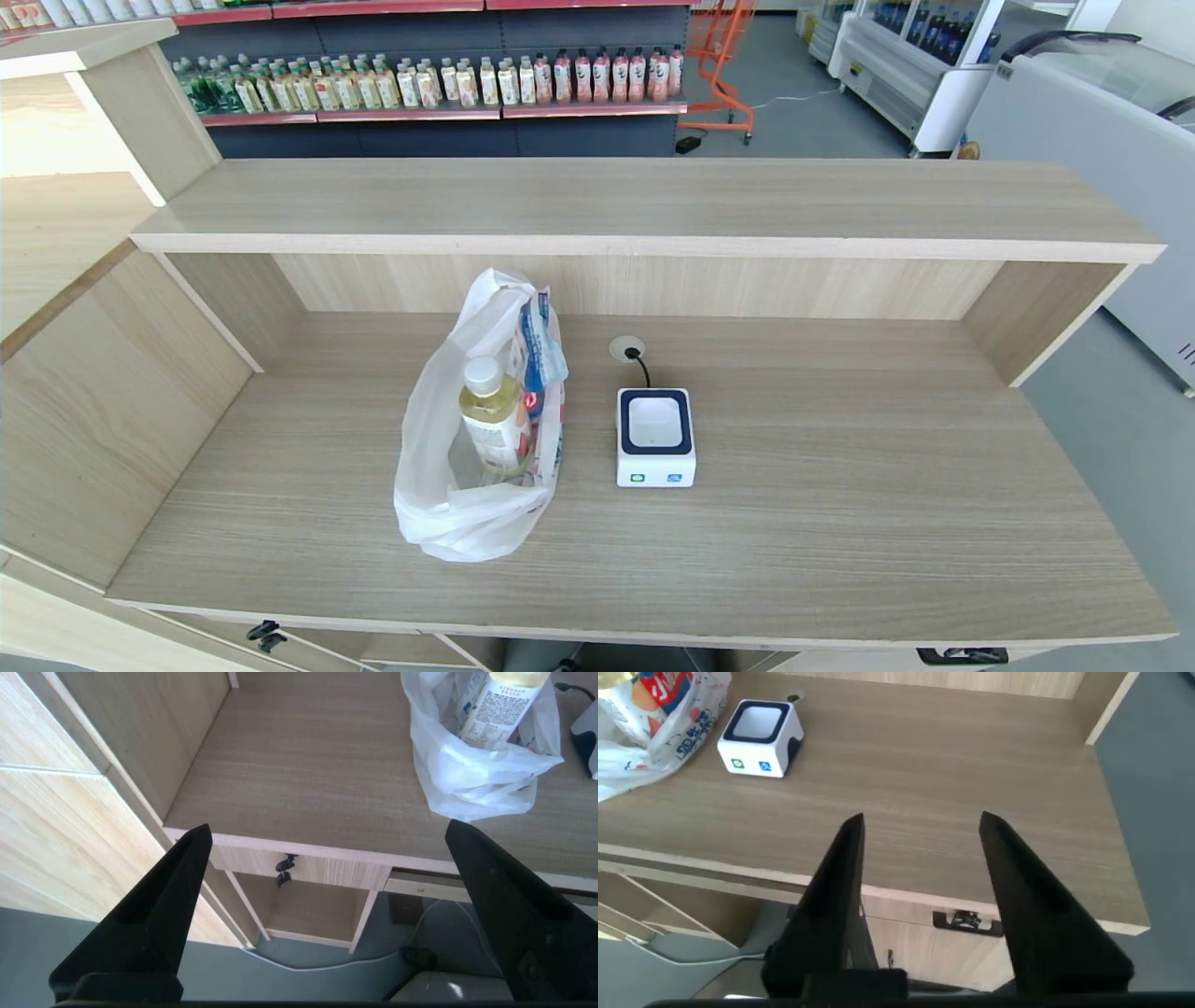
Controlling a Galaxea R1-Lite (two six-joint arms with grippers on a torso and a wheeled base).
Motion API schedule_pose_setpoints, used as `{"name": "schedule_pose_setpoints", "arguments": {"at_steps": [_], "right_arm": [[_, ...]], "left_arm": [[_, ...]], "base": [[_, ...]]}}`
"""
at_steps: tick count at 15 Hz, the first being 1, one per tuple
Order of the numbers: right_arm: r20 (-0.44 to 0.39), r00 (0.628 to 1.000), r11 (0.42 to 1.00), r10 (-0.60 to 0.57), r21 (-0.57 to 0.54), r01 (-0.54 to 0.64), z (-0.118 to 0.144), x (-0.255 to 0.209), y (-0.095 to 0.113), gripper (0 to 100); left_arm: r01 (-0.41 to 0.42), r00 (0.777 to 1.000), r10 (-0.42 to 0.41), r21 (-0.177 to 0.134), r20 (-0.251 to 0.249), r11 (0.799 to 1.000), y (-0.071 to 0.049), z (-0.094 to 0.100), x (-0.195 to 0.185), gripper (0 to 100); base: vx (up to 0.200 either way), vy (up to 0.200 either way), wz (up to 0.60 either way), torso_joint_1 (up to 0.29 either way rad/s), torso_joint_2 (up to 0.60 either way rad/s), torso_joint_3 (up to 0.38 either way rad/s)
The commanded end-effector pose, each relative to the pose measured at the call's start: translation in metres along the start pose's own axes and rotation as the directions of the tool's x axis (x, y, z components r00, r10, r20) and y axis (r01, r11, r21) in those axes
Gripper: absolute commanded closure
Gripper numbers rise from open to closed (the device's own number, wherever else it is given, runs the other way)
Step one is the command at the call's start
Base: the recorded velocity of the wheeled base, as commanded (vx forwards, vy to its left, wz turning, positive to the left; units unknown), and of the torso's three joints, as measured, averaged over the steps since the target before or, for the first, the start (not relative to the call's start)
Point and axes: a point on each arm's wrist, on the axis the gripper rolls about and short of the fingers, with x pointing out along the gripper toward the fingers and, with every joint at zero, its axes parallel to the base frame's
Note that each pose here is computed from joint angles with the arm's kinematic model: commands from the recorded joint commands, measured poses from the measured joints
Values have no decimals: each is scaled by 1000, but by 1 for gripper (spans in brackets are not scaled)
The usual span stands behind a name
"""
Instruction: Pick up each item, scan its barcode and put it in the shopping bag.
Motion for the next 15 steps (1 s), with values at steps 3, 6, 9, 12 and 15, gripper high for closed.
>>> {"name": "schedule_pose_setpoints", "arguments": {"at_steps": [3, 6, 9, 12, 15], "right_arm": [[3, 1000, 1000, 1, 3, -1, 0, 0, 0, 100], [3, 1000, 1000, 1, 3, -1, 0, 0, 0, 100], [3, 1000, 1000, 1, 6, -1, 0, 0, 0, 100], [3, 1000, 1000, 1, 13, -1, 0, 0, 0, 100], [3, 1000, 1000, 1, 14, -1, 0, 0, 0, 100]], "left_arm": [[0, 1000, 0, -1, 0, 1000, 0, 0, 0, 0], [1, 1000, -1, 4, -1, 1000, 0, 0, 0, 0], [1, 1000, -1, 4, -1, 1000, 0, 0, 0, 0], [0, 1000, 0, 0, -1, 1000, 0, 0, 0, 0], [2, 1000, -1, 7, -9, 1000, 0, 0, 1, 0]], "base": [[0, 0, 0, 0, 0, 0], [0, 0, 0, 0, 0, 0], [0, -200, 0, 1, 2, 7], [0, 0, 0, 0, 0, 0], [0, 0, 0, 0, 0, 0]]}}
